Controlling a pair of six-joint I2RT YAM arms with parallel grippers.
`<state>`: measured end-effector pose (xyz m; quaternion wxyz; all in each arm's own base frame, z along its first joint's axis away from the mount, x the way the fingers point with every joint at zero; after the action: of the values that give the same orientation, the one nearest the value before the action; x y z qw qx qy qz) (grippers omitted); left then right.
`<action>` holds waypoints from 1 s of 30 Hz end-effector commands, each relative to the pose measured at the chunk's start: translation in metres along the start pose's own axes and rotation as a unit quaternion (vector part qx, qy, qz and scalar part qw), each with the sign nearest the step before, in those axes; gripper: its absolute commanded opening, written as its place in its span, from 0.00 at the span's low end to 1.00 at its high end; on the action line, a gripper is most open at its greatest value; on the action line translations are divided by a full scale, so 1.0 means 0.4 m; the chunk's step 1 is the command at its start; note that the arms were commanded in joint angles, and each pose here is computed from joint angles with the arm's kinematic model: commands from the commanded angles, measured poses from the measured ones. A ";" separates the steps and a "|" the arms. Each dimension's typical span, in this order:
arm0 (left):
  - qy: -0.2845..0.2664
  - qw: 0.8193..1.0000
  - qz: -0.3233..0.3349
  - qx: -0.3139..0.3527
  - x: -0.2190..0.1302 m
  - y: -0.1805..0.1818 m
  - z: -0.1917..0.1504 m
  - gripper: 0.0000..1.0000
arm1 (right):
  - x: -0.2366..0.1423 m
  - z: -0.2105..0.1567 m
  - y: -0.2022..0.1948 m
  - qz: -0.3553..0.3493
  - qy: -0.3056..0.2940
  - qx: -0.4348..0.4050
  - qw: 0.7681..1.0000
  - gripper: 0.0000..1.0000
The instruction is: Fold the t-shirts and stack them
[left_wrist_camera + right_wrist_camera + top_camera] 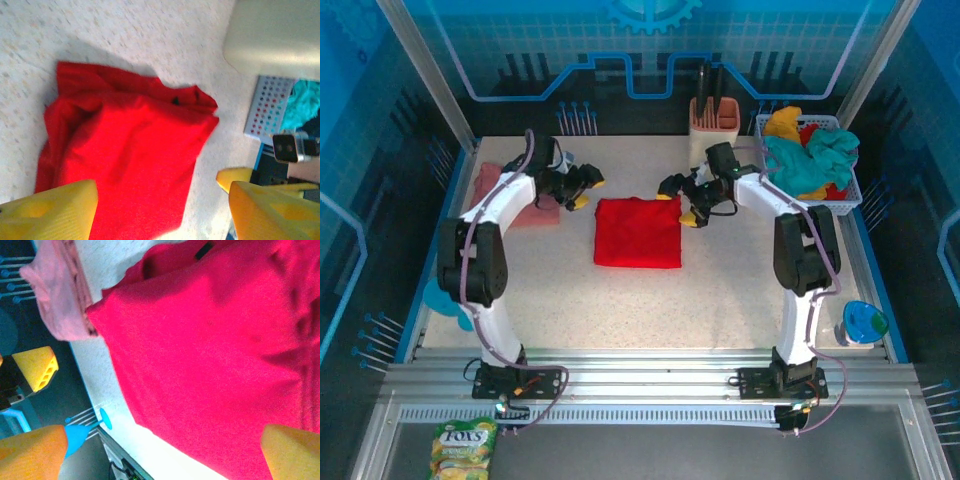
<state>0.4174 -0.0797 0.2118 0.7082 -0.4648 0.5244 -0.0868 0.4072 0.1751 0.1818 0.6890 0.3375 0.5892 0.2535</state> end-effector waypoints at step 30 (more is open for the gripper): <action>0.033 0.990 0.061 0.121 0.024 0.030 -0.069 0.81 | -0.024 -0.047 0.087 0.100 -0.009 -0.103 0.990 1.00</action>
<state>0.4137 -0.1028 0.2093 0.7448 -0.3928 0.5170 -0.1537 0.3995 0.2071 0.1865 0.6881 0.3525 0.5185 0.3652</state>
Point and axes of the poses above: each hand's point on the last joint's axis, 136 mm out from that joint toward the fingers, its own x axis out along the fingers, its own y axis along the line the jaws close on, z = x × y, the point moved 9 cm from there along -x, back along the fingers, and after that the axes turned 8 degrees about -x, right-handed, at the moved point
